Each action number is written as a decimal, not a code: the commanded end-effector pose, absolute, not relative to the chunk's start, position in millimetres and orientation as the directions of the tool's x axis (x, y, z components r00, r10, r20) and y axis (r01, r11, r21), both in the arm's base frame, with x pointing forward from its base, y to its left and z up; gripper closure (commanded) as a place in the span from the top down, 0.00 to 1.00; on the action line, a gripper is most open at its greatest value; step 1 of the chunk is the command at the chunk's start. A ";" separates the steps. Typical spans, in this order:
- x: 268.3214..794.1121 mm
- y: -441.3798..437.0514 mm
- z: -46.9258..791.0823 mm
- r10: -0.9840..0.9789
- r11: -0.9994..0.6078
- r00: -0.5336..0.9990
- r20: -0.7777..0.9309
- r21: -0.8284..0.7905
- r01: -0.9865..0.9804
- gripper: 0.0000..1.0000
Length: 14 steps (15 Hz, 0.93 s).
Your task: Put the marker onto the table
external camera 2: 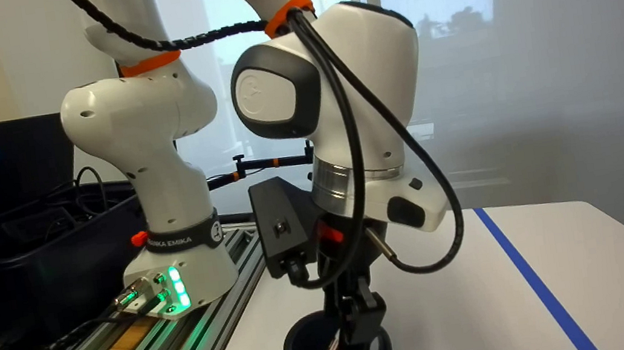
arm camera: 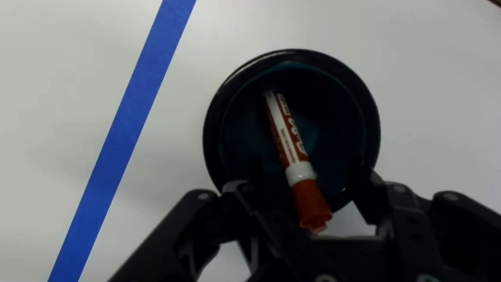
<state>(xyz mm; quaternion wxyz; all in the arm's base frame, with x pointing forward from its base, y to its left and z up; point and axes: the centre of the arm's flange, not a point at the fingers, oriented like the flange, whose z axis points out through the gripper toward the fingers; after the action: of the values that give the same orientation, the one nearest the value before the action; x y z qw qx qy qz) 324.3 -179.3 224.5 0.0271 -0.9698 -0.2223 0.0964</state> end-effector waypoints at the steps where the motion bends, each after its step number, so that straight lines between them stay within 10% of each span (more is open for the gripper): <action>1: 302.9 -165.5 219.7 0.436 -0.900 0.887 -0.153 -0.087 0.427 0.41; 14: 298.9 -176.1 220.4 0.413 -0.910 0.898 -0.150 -0.100 0.402 0.45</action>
<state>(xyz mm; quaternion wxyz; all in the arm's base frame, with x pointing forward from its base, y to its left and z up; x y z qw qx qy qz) 325.8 -183.5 226.4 0.0277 -0.9730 -0.2112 0.0893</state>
